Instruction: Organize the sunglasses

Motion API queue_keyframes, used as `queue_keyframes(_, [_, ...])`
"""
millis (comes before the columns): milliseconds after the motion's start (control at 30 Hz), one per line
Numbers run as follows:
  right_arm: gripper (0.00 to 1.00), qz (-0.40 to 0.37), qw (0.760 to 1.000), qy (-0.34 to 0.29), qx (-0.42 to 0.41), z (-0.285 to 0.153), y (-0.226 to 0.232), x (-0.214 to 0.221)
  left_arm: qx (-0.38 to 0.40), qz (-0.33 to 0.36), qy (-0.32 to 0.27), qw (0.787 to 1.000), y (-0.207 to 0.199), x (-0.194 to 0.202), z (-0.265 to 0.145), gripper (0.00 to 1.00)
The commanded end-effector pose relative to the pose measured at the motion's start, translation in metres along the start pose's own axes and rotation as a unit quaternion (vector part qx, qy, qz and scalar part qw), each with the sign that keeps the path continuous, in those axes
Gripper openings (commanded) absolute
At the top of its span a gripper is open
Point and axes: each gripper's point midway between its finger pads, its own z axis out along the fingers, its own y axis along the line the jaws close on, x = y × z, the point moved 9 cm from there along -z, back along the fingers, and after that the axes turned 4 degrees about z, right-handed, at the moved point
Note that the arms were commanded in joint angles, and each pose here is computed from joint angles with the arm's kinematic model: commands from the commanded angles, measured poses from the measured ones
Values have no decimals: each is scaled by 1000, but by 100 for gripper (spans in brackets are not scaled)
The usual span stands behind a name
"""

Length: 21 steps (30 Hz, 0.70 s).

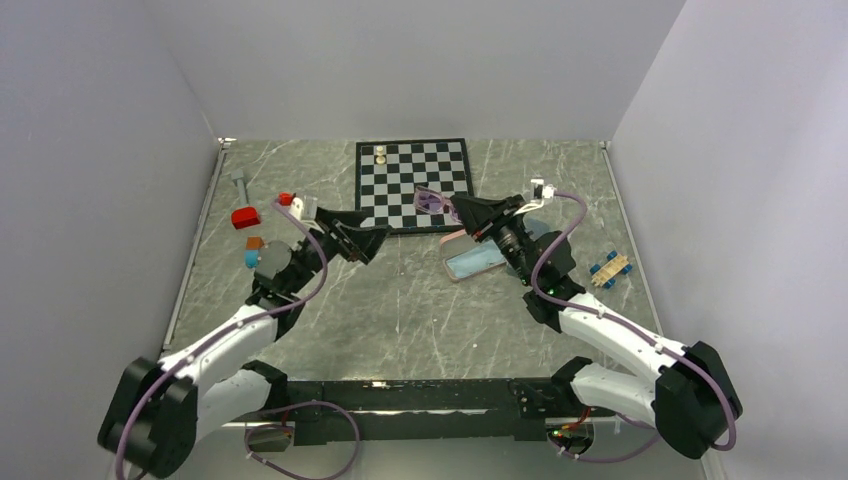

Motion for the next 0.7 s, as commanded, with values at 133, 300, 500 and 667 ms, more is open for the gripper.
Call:
queue_keyframes(133, [5, 161, 980, -66, -101, 7, 31, -17, 170, -48, -89, 980, -34, -36, 44, 99])
queue_keyframes(300, [4, 189, 975, -62, -102, 12, 27, -10, 198, -64, -92, 974, -38, -32, 57, 99])
queue_keyframes(500, [4, 212, 969, -54, -113, 15, 25, -2, 224, -78, -77, 968, -41, -27, 66, 84])
queue_keyframes(667, [4, 226, 965, -41, -124, 14, 26, 2, 234, -84, -64, 967, -42, -27, 72, 68])
